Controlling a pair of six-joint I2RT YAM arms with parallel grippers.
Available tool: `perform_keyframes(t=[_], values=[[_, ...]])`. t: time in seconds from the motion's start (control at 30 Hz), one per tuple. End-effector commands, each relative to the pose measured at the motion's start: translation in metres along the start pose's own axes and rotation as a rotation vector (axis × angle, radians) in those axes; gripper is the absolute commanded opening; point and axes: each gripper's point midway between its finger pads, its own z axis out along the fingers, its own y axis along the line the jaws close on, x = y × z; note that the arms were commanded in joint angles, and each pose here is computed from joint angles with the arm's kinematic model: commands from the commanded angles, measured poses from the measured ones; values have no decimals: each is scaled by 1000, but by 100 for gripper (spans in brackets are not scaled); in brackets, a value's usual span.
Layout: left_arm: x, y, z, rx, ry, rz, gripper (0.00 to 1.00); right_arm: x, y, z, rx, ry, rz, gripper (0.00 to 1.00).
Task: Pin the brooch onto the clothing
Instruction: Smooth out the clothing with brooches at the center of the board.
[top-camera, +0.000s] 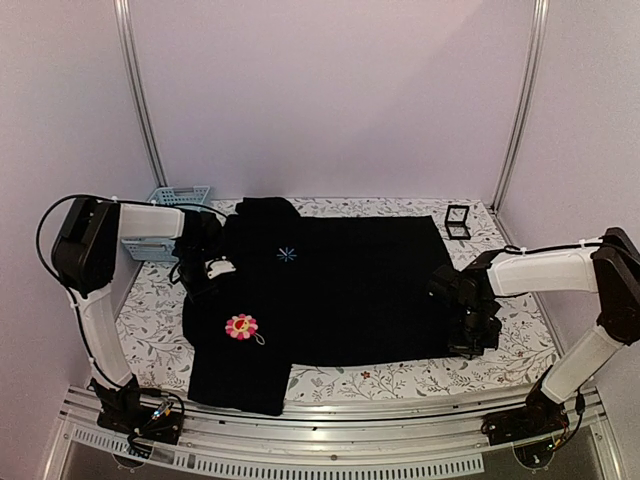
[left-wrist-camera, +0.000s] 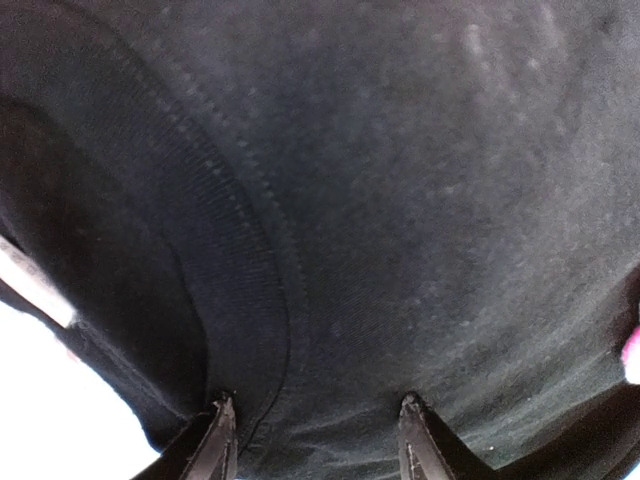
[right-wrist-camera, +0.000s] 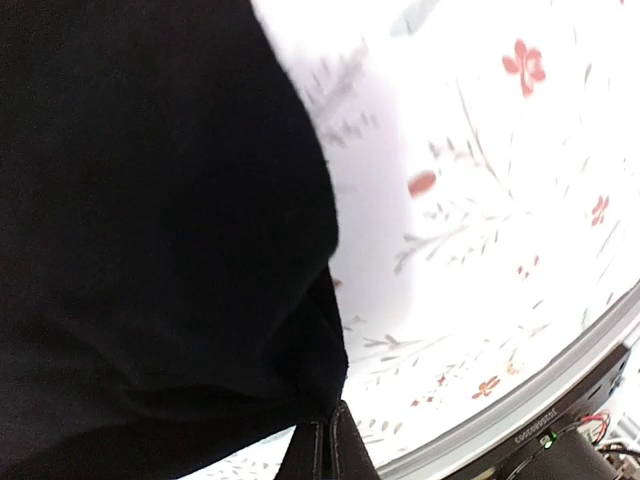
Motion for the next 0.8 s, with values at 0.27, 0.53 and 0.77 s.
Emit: perform_keyframes(t=[0.27,0.53,0.77], values=[[5,-11,-9,23,3,21,55,24,-18,-7,4,62,76,36],[2,-13,-58,26,-72,13,57,-2,-35,-67,-2,-68,116,39],[-18,-2,-43,1,-105,-17,55,-54,62,-85,-266,-236,-58,28]])
